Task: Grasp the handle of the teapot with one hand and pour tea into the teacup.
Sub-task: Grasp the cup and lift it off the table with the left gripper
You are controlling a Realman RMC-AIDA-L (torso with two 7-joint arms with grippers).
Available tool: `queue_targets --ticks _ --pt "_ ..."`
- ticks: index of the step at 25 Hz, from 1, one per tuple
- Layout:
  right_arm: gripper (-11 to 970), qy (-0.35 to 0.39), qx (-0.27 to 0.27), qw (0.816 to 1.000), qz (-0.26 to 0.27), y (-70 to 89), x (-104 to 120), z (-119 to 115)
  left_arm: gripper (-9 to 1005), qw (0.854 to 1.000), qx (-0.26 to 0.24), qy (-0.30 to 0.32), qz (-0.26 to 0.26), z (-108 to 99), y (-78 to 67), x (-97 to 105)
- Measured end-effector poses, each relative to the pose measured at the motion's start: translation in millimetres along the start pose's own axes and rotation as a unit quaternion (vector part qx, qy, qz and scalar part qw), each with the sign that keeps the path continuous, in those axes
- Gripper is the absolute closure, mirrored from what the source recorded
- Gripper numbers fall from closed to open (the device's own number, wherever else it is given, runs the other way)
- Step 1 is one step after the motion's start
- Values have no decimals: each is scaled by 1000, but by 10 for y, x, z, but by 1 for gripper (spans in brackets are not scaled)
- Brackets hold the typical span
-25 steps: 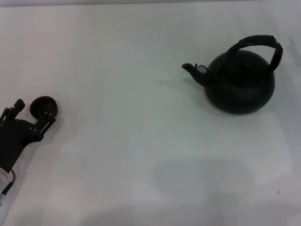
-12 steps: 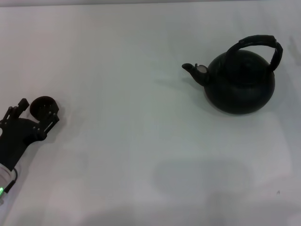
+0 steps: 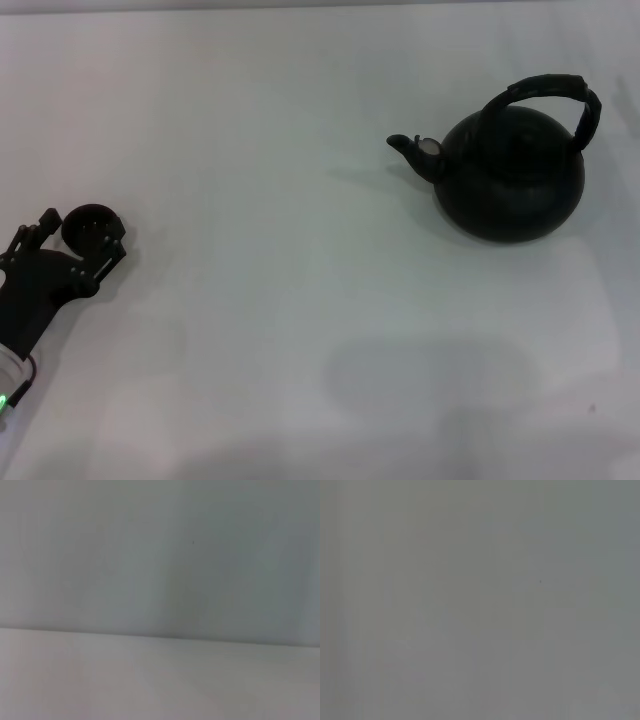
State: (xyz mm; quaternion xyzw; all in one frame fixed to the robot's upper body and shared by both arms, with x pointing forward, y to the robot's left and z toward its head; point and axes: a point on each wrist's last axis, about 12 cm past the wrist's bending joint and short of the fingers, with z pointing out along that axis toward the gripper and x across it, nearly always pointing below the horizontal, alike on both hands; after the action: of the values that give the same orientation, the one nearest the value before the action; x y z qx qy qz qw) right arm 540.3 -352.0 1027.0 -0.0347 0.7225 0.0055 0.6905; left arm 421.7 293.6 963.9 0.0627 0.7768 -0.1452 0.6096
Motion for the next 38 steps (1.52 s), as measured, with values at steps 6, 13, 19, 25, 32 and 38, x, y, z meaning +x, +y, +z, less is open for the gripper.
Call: queue_targets --ticks 6,13,19,25,32,38 --pt "142 -1 0 1000 0 0 -4 3 138 1000 -1 5 1 8 5 7" --pt "143 -1 -1 1000 -1 3 -4 3 137 1000 -3 8 1 11 8 14" --pt "143 -1 -2 1000 -1 4 -4 3 137 1000 -2 7 1 11 6 10" --pt "143 -1 -3 1000 -1 6 -4 3 137 1000 -3 9 1 10 9 17" --pt "143 -1 -3 1000 -1 6 -4 3 140 1000 -4 11 2 5 19 21" --pt "143 -1 -2 1000 -1 4 -4 3 138 1000 -4 11 5 15 28 14"
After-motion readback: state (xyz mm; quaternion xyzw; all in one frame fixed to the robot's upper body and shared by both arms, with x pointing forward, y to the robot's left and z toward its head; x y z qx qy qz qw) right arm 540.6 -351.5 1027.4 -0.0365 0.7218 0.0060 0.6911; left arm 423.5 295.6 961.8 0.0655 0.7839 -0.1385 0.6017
